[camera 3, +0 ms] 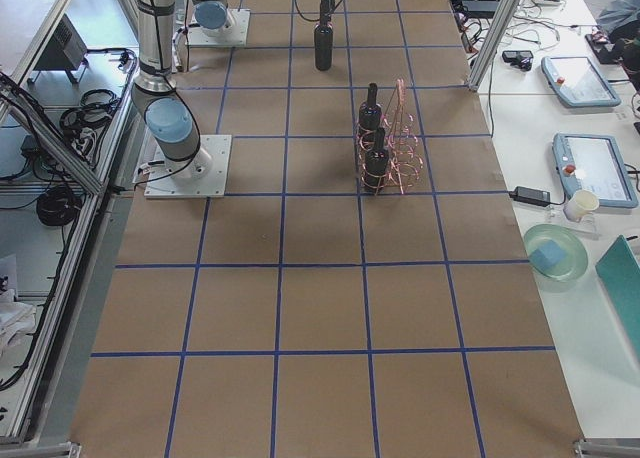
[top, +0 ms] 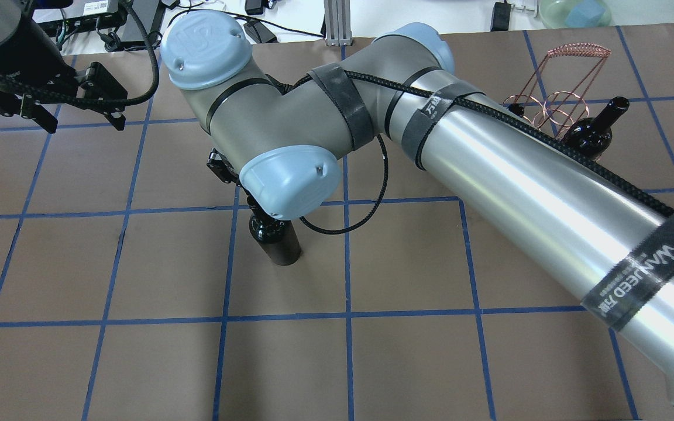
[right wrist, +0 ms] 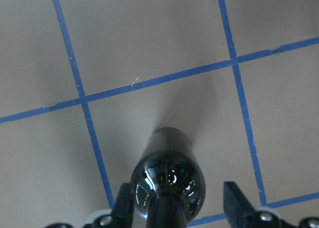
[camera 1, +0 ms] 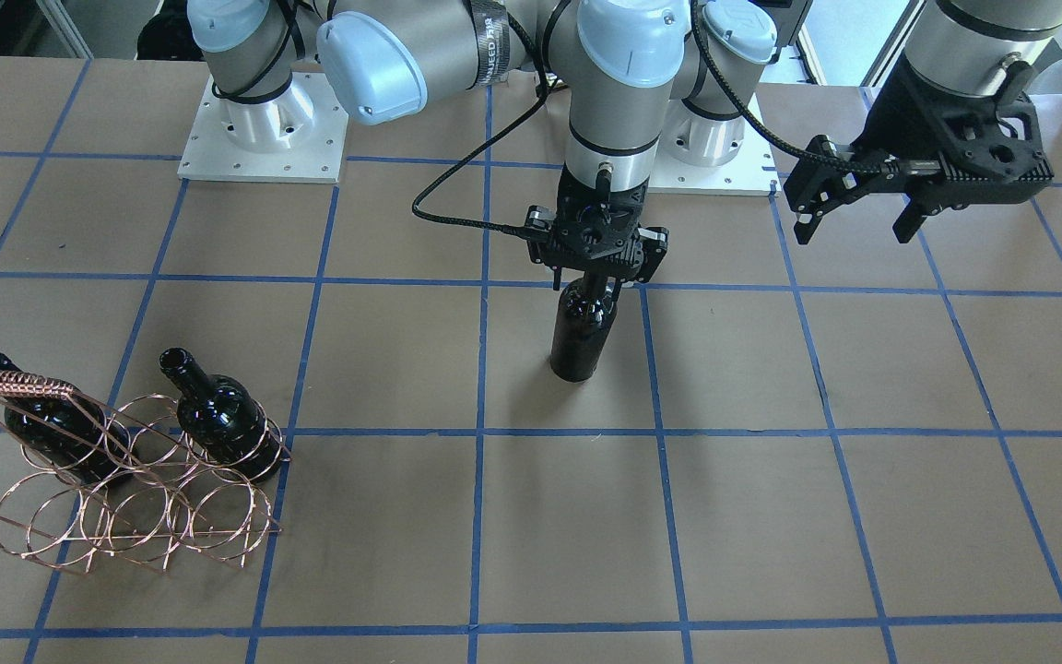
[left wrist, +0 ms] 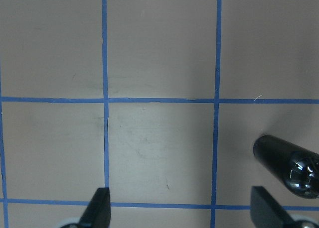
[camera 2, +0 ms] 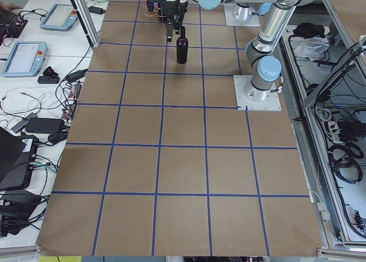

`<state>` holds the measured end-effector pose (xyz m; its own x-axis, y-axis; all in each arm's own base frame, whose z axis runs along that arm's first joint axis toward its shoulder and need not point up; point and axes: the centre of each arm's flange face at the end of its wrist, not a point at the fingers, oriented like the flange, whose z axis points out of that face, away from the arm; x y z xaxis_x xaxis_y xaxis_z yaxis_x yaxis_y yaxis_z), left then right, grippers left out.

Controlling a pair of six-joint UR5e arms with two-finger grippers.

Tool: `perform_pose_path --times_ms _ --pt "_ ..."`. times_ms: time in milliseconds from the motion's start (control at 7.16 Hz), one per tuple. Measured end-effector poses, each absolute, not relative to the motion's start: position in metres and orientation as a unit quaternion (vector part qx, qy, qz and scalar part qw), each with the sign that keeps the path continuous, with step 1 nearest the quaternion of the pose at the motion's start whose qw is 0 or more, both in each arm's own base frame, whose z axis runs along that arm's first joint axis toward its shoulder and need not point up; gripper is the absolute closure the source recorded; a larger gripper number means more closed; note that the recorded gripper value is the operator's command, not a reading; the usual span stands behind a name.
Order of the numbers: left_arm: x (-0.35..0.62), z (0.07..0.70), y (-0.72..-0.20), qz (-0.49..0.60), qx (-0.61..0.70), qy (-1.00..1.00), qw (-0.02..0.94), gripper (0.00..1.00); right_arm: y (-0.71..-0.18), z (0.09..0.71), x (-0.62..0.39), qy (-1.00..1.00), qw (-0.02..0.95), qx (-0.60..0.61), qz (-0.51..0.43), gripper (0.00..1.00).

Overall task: Place wine into wine basket
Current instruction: 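Lift the bottle by its neck with the right gripper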

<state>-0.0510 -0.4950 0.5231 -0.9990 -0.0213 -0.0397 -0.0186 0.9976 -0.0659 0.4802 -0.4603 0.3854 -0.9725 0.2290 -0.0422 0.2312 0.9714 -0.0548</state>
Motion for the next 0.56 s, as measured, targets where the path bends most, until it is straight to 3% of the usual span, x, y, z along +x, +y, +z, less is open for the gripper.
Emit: perform_pose_path --times_ms 140,279,419,559 --pt "-0.0511 0.5229 -0.4946 -0.032 -0.010 0.999 0.020 0.00 -0.4614 0.3840 0.4810 0.993 0.019 0.116 -0.032 0.64" --pt "-0.0512 0.5228 -0.4944 -0.032 -0.010 0.999 0.020 0.00 -0.4622 0.3837 0.4816 0.993 0.021 0.116 -0.033 0.86" --pt "-0.0512 0.5227 -0.4943 -0.032 -0.010 0.999 0.020 0.00 -0.4624 0.3837 0.4819 0.993 0.022 0.113 -0.034 0.90" --pt "-0.0511 0.5227 -0.4943 -0.032 -0.010 0.999 0.020 0.00 -0.4624 0.3834 0.4821 0.993 0.023 0.110 -0.033 0.88"
